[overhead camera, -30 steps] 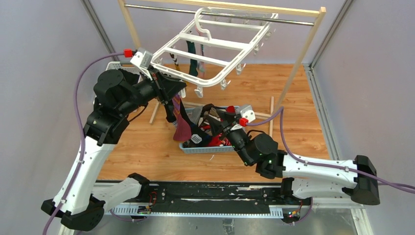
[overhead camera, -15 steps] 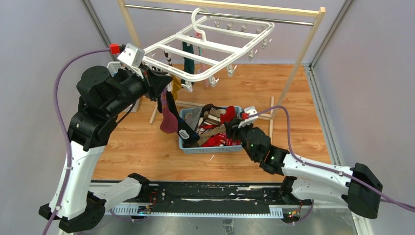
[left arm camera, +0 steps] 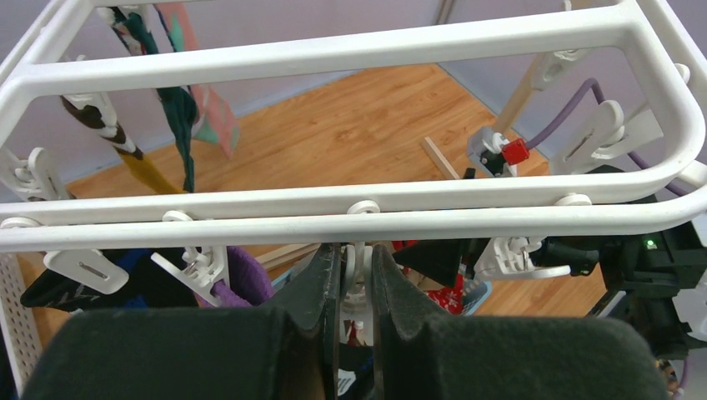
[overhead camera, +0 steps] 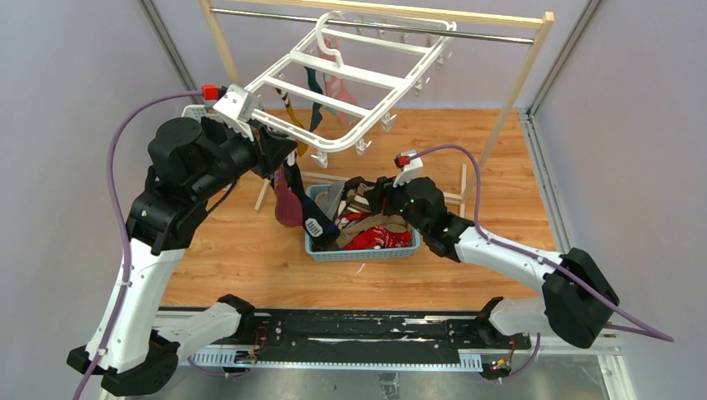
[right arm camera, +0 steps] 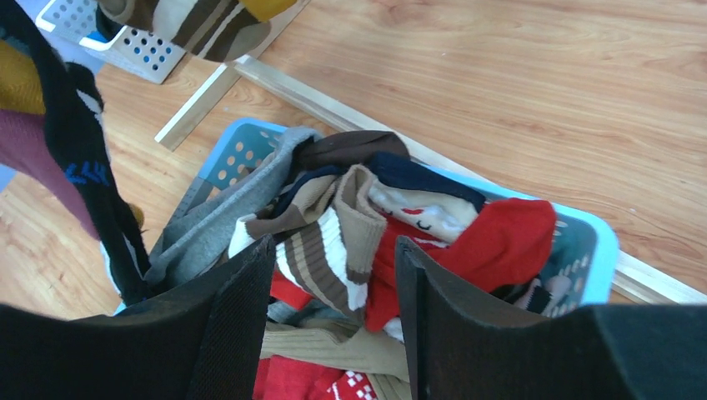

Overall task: Clip the socks to the hanger
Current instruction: Pick up the sock from the bin.

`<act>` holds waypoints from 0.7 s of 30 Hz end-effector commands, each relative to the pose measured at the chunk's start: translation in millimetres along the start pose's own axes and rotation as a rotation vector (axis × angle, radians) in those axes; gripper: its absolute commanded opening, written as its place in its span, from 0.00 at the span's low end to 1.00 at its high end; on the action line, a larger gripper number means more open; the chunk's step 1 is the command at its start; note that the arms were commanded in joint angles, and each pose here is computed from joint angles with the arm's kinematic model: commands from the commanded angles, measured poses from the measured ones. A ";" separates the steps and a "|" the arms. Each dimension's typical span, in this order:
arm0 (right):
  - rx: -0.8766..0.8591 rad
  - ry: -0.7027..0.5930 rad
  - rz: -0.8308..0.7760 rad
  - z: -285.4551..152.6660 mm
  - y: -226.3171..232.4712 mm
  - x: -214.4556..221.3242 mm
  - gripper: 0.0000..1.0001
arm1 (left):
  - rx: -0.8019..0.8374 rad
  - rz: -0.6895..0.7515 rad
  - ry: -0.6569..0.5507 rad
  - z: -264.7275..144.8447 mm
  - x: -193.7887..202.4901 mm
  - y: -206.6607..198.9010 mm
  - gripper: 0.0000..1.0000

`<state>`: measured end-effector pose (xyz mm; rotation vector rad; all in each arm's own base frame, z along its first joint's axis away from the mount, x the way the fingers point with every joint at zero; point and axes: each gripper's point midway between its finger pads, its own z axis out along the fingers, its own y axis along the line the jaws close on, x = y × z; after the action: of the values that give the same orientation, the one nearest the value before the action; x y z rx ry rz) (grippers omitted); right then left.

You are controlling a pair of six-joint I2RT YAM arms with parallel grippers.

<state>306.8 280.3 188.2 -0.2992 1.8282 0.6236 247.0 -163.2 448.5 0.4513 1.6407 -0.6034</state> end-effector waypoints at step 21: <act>-0.162 -0.035 0.107 13.1 14.7 -16.8 0.00 | 0.017 -0.047 -0.030 -6.1 -2.1 -5.2 0.00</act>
<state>317.9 299.7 163.1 -0.2999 1.9156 0.7793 242.4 -166.8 452.3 0.4318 1.6253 -0.6536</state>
